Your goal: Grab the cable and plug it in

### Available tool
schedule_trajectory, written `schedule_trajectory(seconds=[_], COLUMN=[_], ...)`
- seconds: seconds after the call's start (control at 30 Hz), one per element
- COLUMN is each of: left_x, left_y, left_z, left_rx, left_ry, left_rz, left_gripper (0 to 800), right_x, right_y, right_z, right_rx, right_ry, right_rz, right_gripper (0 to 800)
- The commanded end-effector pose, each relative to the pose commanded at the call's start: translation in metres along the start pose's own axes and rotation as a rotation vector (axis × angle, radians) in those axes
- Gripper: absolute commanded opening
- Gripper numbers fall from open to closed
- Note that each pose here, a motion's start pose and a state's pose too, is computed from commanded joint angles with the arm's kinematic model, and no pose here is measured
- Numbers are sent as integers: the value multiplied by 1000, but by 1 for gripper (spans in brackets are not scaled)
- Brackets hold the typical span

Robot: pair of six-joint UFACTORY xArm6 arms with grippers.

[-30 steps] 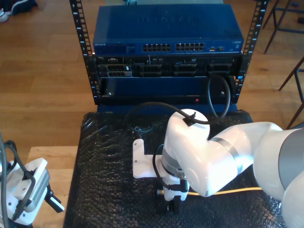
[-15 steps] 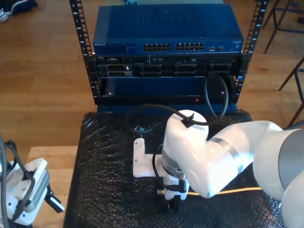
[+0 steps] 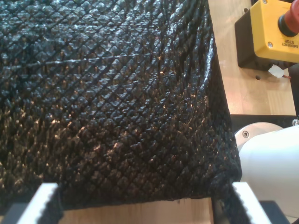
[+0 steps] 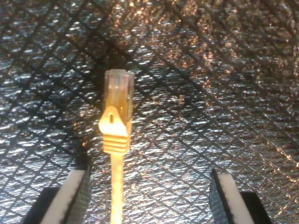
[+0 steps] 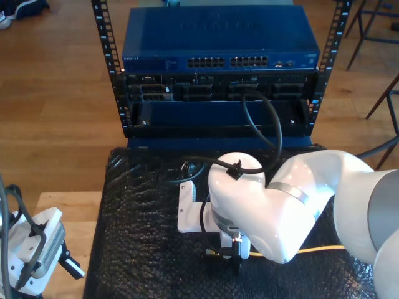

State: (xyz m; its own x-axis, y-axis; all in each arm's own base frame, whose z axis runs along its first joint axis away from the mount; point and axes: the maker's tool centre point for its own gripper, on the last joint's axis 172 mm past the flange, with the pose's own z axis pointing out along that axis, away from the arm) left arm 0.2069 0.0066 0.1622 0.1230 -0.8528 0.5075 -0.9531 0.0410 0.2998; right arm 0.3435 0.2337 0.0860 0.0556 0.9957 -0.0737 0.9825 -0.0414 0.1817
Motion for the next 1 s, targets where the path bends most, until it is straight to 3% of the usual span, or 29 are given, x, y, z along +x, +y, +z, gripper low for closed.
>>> schedule_trajectory(seconds=[1.0], left_x=[0], left_y=[0], left_z=[0], left_rx=[-1], left_ry=[1], left_rz=[-1], left_gripper=[800], right_x=[20], right_y=[-7], right_z=[-3], right_rx=[18], right_ry=[21], right_rz=[-2], right_gripper=[667])
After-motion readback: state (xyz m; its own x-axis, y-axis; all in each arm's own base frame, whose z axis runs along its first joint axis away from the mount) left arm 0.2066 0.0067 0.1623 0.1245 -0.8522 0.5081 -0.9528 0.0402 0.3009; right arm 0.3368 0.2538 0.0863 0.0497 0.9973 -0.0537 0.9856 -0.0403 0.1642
